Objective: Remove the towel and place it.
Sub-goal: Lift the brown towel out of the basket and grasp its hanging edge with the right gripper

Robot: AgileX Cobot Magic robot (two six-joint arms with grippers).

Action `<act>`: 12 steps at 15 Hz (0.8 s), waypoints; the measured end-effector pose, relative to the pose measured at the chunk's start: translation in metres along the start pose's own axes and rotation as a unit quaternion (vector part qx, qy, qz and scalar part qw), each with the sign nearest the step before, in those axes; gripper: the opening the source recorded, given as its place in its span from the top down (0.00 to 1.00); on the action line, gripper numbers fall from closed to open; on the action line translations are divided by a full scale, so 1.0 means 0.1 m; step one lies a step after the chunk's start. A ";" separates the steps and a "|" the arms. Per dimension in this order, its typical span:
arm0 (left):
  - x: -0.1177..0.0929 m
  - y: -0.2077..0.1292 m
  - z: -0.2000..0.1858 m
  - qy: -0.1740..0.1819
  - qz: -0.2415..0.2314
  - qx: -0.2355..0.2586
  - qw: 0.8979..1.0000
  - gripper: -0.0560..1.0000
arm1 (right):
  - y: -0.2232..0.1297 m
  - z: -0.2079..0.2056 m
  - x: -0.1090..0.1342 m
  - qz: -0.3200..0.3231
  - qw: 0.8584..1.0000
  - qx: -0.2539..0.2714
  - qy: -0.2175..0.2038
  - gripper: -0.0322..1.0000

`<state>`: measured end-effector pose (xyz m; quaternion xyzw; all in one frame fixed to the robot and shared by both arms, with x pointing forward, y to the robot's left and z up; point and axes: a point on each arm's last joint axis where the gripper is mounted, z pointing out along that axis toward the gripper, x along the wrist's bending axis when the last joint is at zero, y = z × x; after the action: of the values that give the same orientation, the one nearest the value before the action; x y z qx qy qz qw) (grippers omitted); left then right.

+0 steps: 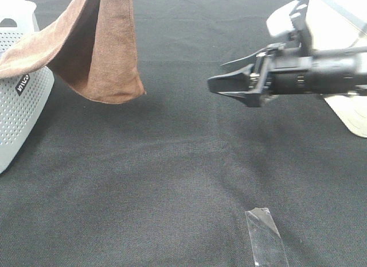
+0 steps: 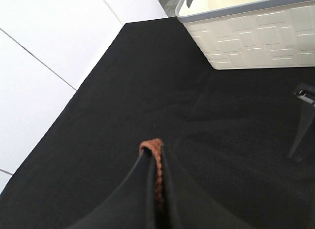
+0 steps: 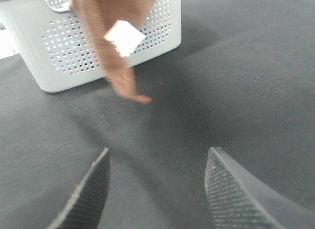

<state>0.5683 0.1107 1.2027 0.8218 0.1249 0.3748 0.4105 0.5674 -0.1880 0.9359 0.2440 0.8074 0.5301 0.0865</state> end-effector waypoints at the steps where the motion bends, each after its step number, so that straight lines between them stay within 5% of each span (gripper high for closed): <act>1: 0.00 0.00 0.00 0.000 0.000 0.000 1.000 0.95 | -0.01 0.07 -0.07 0.002 1.000 -0.005 0.009 0.43; 5: 0.00 0.00 0.00 0.000 0.000 0.000 1.000 0.95 | -0.05 0.30 -0.21 0.011 0.999 -0.027 0.045 0.43; 9: 0.00 0.00 0.00 0.000 0.000 0.000 1.000 0.95 | 0.12 0.83 -0.06 -0.026 0.995 -0.029 0.096 0.43; 12: 0.00 0.00 0.00 0.000 0.000 0.000 1.000 0.95 | 0.27 0.99 -0.07 -0.024 0.996 -0.026 0.083 0.43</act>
<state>0.5683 0.1107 1.2027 0.8218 0.1249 0.3748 0.4105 0.6213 -0.1025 0.9179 0.1771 0.8032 0.5674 0.0388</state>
